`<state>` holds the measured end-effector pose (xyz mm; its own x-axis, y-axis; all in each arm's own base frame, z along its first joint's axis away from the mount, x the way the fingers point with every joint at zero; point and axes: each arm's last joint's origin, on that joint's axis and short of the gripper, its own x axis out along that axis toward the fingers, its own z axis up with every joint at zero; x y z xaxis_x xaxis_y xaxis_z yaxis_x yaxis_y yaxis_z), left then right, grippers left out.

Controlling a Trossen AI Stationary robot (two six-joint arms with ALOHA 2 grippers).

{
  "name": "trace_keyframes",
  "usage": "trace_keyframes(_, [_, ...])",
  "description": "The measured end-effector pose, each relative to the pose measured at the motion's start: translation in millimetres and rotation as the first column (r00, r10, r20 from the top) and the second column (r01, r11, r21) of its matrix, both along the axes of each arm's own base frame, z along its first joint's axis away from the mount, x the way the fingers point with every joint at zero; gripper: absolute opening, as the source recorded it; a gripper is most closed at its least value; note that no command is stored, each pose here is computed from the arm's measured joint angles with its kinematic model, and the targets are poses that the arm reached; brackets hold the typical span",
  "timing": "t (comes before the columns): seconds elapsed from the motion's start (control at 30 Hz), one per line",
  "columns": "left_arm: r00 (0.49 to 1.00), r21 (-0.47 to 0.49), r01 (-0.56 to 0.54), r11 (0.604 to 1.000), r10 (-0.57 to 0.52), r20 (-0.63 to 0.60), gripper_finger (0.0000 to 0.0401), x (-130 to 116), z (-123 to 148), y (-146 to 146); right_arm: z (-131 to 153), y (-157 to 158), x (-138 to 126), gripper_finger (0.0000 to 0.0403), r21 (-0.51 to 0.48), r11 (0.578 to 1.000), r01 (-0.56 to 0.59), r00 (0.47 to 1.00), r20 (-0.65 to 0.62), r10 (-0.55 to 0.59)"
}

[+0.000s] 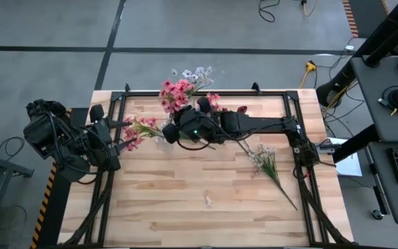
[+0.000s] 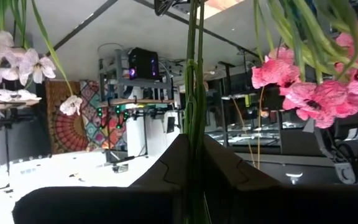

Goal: Sort flowers into vase by color
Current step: Put the left pink flower into the bottom left transparent vase

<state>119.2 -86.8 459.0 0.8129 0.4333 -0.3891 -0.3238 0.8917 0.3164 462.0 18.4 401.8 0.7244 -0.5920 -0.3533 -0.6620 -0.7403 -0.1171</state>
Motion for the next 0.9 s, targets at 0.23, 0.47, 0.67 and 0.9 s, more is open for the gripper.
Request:
trace_keyframes(0.23, [1.000, 0.000, 0.000, 1.000, 0.000, 0.000, 0.0201, 0.0, 0.0, 0.0, 2.2, -0.8, 1.5, 0.0027, -0.023, 0.999, -0.023, 1.000, 0.005, 0.023])
trace_keyframes(0.47, [1.000, 0.000, 0.000, 1.000, 0.000, 0.000, 0.0201, 0.0, 0.0, 0.0, 4.7, 0.5, 3.6, 0.0027, -0.005, 0.998, -0.069, 0.997, 0.036, 0.069])
trace_keyframes(0.67, [1.000, 0.000, 0.000, 1.000, 0.000, 0.000, 0.0201, 0.0, 0.0, 0.0, 4.7, 0.4, 3.6, 0.0027, -0.005, 0.998, -0.067, 0.997, 0.036, 0.067])
trace_keyframes(0.9, [1.000, -0.003, 0.000, 1.000, 0.000, 0.003, 0.0201, 0.2, 0.2, -0.2, 3.7, 0.4, 3.4, 0.0027, -0.005, 0.998, -0.066, 0.997, 0.028, 0.066])
